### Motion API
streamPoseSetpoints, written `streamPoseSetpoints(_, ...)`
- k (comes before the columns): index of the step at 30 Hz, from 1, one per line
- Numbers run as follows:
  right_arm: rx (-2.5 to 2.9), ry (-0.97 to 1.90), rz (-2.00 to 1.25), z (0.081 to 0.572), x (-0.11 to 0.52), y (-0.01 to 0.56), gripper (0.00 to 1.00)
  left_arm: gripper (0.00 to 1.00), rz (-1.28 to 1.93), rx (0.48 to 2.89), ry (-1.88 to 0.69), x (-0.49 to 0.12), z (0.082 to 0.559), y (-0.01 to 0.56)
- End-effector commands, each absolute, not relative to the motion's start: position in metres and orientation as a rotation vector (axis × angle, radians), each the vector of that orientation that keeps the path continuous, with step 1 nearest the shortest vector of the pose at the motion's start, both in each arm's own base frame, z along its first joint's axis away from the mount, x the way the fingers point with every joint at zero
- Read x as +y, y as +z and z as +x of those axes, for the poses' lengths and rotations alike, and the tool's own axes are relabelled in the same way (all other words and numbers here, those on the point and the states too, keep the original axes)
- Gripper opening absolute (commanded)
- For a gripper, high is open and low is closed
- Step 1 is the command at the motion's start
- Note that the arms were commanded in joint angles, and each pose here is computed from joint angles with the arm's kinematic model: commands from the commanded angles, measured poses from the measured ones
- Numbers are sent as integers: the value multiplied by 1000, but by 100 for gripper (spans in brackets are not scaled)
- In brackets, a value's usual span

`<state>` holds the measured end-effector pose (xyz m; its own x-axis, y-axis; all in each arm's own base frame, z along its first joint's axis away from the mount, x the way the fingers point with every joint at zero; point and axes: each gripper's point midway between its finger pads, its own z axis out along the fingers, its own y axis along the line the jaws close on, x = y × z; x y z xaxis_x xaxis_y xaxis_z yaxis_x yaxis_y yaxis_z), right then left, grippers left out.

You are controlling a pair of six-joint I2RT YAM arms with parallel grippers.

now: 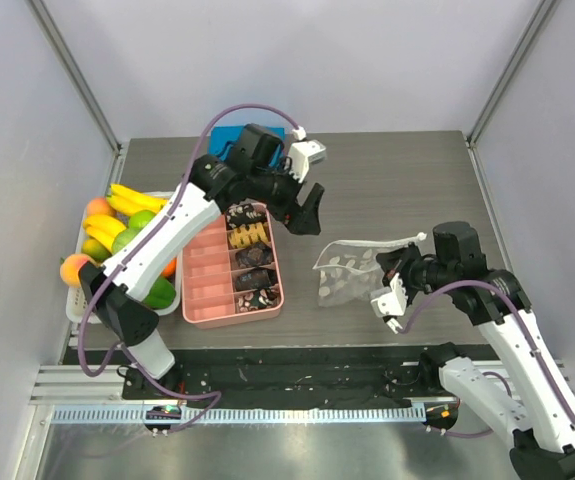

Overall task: Place the food in the zip-top bag and seal the zipper
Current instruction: Pick up the zipper food storage bag at the center of the board.

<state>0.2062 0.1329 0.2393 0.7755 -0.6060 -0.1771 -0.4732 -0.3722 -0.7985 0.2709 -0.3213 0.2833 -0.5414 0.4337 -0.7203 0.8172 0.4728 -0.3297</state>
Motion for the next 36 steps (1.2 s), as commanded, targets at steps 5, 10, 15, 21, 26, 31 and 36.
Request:
streamPoseSetpoints(5, 479, -164, -2015, 203, 167, 255, 1, 84, 1285, 2009, -712, -352, 243, 296)
streamPoseSetpoints(10, 369, -147, -2004, 196, 177, 254, 1, 82, 1365, 2004, -638, -374, 236, 276)
streamPoseSetpoints(15, 327, -143, -2005, 193, 181, 252, 1, 81, 1396, 1996, -684, -388, 234, 273)
streamPoseSetpoints(21, 248, -173, -2006, 189, 184, 249, 1, 68, 1406, 2110, -742, -396, 224, 249)
streamPoseSetpoints(26, 357, -144, -1968, 193, 181, 253, 16, 0, 1261, 2207, -787, -397, 224, 255)
streamPoseSetpoints(31, 757, -45, -1754, 203, 167, 282, 80, 0, 789, 2168, -786, -373, 269, 282)
streamPoseSetpoints(36, 1260, 163, -1245, 217, 148, 312, 91, 0, 455, 2083, -662, -340, 295, 311)
